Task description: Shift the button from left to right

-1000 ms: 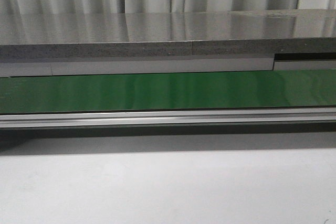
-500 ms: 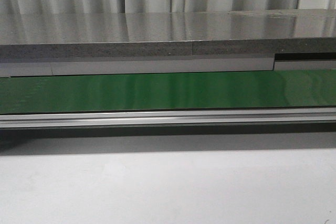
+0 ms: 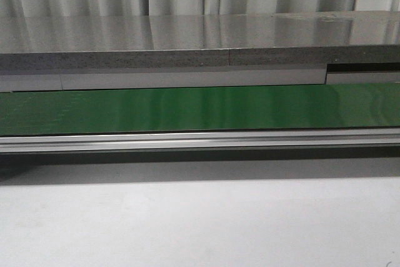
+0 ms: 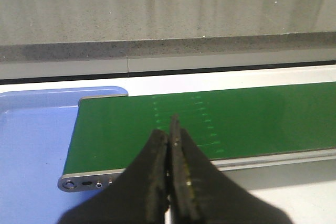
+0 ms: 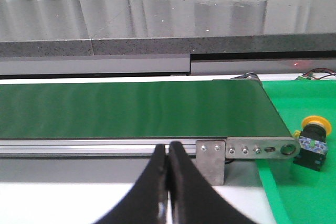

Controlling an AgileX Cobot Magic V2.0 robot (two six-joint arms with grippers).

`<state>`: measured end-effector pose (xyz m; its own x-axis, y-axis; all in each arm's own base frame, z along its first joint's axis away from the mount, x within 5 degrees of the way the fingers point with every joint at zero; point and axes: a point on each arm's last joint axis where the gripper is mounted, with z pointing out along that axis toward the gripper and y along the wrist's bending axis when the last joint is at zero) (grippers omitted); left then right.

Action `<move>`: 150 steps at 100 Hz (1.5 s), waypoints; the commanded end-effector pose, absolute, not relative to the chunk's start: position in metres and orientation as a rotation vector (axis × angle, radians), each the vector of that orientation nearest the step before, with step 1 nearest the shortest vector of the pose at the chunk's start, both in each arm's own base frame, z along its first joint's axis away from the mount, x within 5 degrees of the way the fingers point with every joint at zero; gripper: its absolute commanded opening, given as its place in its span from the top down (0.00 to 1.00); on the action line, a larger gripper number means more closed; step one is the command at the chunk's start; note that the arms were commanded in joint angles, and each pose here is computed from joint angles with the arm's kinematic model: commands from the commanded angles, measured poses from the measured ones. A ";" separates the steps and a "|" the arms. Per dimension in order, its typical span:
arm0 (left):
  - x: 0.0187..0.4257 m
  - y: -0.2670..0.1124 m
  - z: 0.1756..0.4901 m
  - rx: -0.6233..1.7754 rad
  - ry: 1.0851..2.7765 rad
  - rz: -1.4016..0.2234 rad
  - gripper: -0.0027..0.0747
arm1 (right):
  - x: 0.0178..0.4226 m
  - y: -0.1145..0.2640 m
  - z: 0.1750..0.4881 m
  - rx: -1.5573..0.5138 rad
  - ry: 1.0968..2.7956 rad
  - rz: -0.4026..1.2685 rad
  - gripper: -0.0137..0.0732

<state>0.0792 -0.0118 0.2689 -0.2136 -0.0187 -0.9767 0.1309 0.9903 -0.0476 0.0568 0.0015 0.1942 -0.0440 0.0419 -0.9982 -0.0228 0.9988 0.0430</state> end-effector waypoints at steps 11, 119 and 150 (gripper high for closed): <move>0.081 -0.010 0.290 0.044 1.627 -0.134 0.99 | 0.054 0.001 0.209 0.014 1.494 0.050 0.92; 0.055 -0.001 0.203 -0.016 1.454 -0.048 0.99 | 0.054 0.001 0.208 0.014 1.497 0.050 0.92; 0.055 -0.001 0.203 -0.016 1.456 -0.048 0.99 | 0.054 0.001 0.208 0.014 1.498 0.050 0.92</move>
<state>0.0562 -0.0011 0.2091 0.0510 -0.0276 -0.9983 0.0206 0.9994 -0.0266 0.0566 0.0015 0.1943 -0.0424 0.0445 -0.9981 -0.0227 0.9987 0.0455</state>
